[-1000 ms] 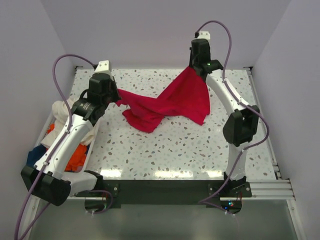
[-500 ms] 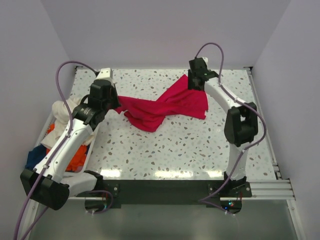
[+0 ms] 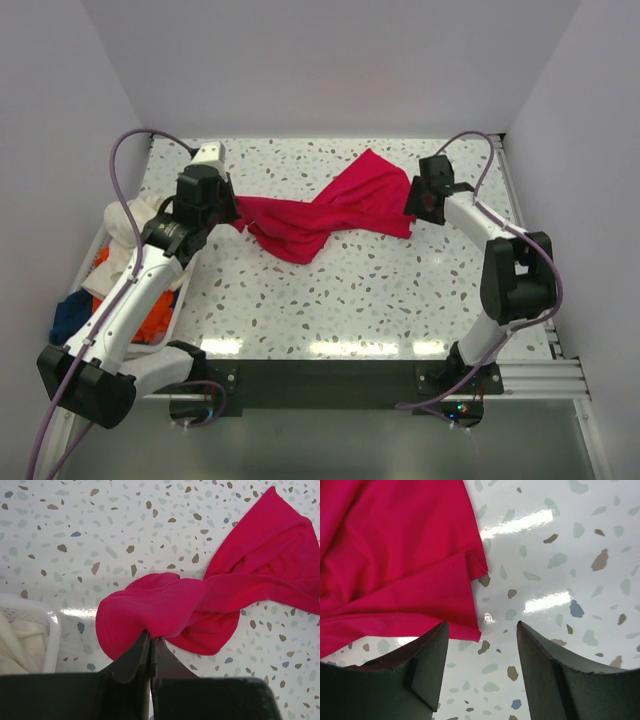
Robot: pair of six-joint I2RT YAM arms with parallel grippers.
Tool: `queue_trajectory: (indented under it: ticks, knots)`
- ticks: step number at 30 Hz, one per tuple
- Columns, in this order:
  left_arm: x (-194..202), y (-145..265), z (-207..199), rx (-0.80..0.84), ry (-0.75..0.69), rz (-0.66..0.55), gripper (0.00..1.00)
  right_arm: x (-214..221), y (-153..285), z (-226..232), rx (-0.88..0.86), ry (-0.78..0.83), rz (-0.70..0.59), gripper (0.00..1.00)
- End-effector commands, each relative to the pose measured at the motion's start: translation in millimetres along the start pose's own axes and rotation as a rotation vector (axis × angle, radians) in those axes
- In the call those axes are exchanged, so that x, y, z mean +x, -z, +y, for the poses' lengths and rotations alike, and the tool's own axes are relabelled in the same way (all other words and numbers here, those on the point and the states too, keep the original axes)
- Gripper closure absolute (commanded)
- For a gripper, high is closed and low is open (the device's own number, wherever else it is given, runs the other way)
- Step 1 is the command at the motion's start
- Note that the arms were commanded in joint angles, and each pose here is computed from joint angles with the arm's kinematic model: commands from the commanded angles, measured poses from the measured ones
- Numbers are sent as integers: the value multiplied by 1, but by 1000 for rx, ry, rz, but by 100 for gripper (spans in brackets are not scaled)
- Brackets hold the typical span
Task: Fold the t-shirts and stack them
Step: Flatten the tshirt out
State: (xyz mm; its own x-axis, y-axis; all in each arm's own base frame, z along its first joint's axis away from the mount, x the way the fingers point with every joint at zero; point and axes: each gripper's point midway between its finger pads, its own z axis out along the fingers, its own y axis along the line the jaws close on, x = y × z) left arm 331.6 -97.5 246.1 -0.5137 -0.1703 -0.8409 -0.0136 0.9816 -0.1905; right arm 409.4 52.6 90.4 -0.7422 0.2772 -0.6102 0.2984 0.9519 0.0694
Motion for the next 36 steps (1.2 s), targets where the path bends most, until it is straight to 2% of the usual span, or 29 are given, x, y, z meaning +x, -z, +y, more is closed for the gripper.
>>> queue_trajectory:
  ticks: [1,10,22,25,28,31,32,35,36]
  knots:
    - [-11,6,-2,31,-8,-56,100,-2,-12,25,-112,-69,10,40]
    - [3,9,3,25,-6,-39,100,28,-37,32,-133,-141,89,43]
    - [8,5,0,43,-6,-25,100,50,-40,25,-131,-163,111,47]
    - [9,5,0,45,-5,-23,100,51,-41,27,-142,-168,109,54]
    - [10,5,0,45,-4,-21,100,45,-38,28,-148,-176,92,69]
    - [8,5,2,30,-5,-26,100,38,-32,27,-138,-168,82,96]
    - [7,5,4,20,-8,-30,100,31,-25,27,-138,-165,66,100]
    - [1,5,12,-29,-12,-47,100,14,-7,16,-95,-138,21,100]
    - [-2,6,13,-40,-12,-54,100,-6,11,17,-104,-128,-34,100]
